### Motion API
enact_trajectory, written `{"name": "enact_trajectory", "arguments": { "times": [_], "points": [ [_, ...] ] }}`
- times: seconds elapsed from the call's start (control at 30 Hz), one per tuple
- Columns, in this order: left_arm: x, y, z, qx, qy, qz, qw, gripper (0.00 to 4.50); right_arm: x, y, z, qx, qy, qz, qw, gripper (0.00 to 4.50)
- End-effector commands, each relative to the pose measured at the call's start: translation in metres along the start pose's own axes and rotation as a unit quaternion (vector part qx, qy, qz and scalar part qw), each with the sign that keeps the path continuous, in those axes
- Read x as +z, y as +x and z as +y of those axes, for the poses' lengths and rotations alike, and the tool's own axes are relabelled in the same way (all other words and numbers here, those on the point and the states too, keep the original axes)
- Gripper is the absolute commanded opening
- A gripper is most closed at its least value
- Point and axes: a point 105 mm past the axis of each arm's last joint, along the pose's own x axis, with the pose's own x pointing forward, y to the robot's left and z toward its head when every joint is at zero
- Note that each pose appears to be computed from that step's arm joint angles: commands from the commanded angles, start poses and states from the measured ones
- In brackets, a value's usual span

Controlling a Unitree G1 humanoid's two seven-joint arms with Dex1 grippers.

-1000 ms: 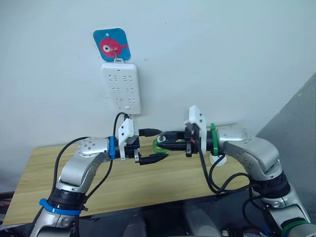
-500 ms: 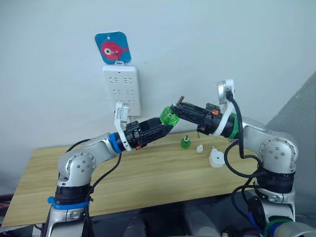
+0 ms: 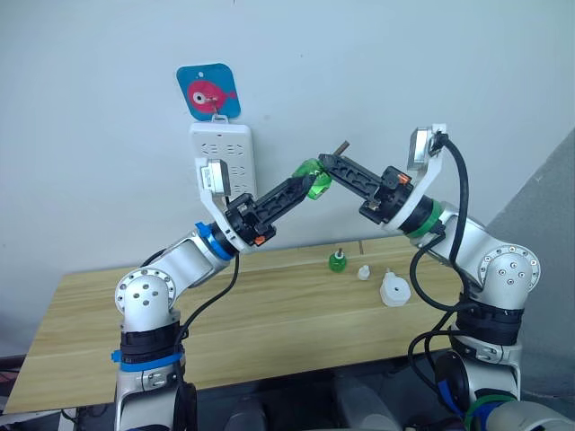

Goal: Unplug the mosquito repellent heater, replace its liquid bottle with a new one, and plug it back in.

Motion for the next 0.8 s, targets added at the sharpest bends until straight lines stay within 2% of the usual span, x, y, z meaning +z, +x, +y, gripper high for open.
{"name": "enact_trajectory", "arguments": {
  "times": [0.03,0.43,0.8],
  "points": [
    [0.004,0.006,-0.013,-0.027,0.007,-0.005,1.000,4.50,0.008,0.001,0.008,0.019,0.019,-0.023,0.999,0.81],
    [0.011,0.013,-0.016,-0.051,-0.016,-0.023,0.998,4.50,-0.001,-0.008,0.010,0.039,0.046,0.001,0.998,0.81],
    [0.001,0.013,-0.017,-0.052,-0.019,0.003,0.998,4.50,0.000,-0.009,0.014,0.049,0.057,-0.009,0.997,0.81]
  ]
}}
